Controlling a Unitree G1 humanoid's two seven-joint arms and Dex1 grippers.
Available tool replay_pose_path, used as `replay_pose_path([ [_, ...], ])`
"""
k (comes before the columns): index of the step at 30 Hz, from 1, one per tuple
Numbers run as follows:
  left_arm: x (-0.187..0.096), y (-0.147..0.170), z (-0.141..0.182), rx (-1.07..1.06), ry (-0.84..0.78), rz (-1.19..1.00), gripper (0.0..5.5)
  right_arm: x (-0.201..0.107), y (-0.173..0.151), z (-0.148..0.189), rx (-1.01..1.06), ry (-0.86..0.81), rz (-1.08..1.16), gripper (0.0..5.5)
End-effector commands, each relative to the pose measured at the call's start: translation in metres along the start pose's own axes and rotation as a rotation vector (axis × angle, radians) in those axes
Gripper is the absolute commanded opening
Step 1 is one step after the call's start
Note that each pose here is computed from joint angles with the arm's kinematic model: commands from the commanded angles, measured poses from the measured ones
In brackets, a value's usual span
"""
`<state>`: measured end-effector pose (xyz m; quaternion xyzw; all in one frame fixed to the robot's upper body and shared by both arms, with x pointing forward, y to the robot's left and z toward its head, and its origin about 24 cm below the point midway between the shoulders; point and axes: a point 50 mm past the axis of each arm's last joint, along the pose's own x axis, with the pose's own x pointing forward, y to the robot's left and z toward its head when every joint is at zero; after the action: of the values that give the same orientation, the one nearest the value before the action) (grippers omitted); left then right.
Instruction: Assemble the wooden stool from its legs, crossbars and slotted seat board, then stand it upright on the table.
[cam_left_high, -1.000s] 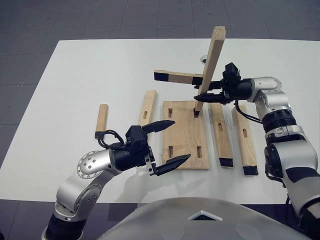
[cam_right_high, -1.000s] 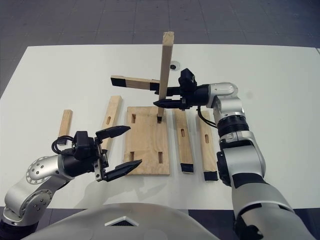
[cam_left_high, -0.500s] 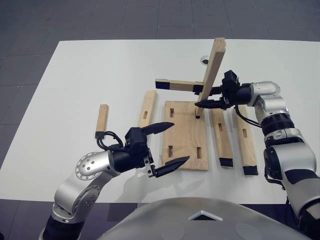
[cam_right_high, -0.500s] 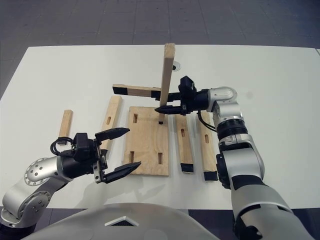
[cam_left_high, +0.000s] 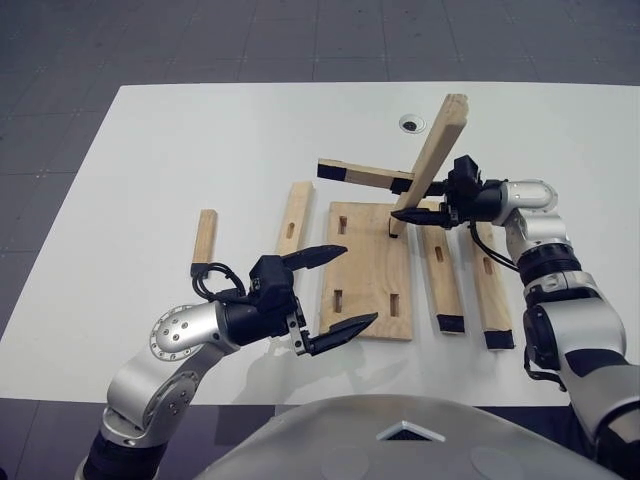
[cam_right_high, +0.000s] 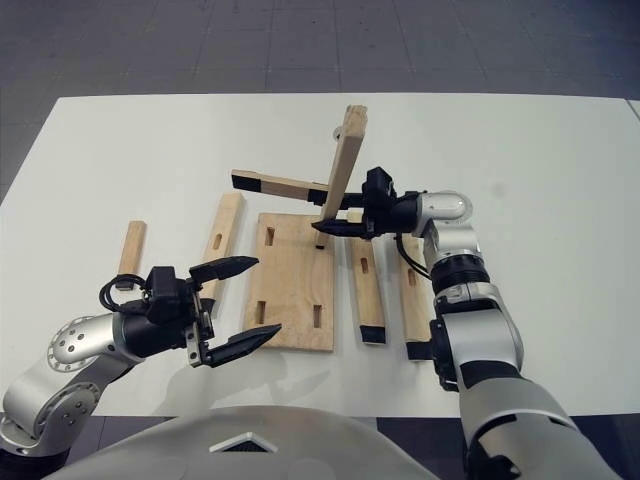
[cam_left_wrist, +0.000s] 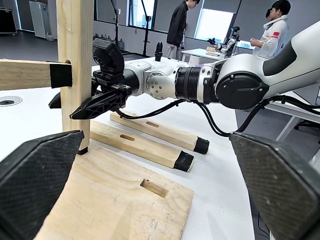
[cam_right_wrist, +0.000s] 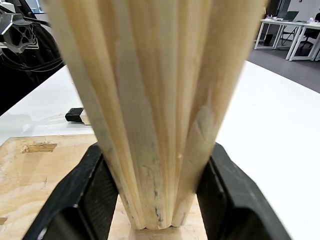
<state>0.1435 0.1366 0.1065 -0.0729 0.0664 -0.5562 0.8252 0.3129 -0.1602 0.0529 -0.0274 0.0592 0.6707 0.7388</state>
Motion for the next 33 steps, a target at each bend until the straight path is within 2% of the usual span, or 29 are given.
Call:
replay_pose_path([
  [1,0.000,-0.001,0.002,0.015,-0.001,0.007,5.41,0.000,0.045,-0.078,0.271,0.246,0.046,2.03],
  [4,0.000,0.000,0.002,0.015,0.000,0.008,5.41,0.000,0.050,-0.089,0.376,0.299,0.046,2.03],
  [7,0.000,0.001,0.002,0.015,0.001,0.012,5.41,0.002,0.039,-0.082,0.458,0.282,-0.005,2.03],
  [11,0.000,0.003,0.003,0.013,-0.002,0.021,5.41,0.004,0.022,-0.075,0.495,0.333,-0.124,2.03],
  [16,0.000,0.003,0.003,0.009,-0.008,0.025,5.41,0.005,0.020,-0.075,0.440,0.421,-0.111,2.03],
  [21,0.000,0.003,0.003,0.000,-0.012,0.032,5.41,0.005,0.034,-0.080,0.289,0.476,0.042,2.03],
  [26,0.000,0.004,0.003,-0.002,-0.014,0.040,5.41,-0.009,0.058,-0.084,0.327,0.482,0.302,2.03],
  [33,-0.002,0.006,0.003,-0.002,-0.011,0.052,5.41,-0.021,0.075,-0.088,0.393,0.499,0.374,2.03],
])
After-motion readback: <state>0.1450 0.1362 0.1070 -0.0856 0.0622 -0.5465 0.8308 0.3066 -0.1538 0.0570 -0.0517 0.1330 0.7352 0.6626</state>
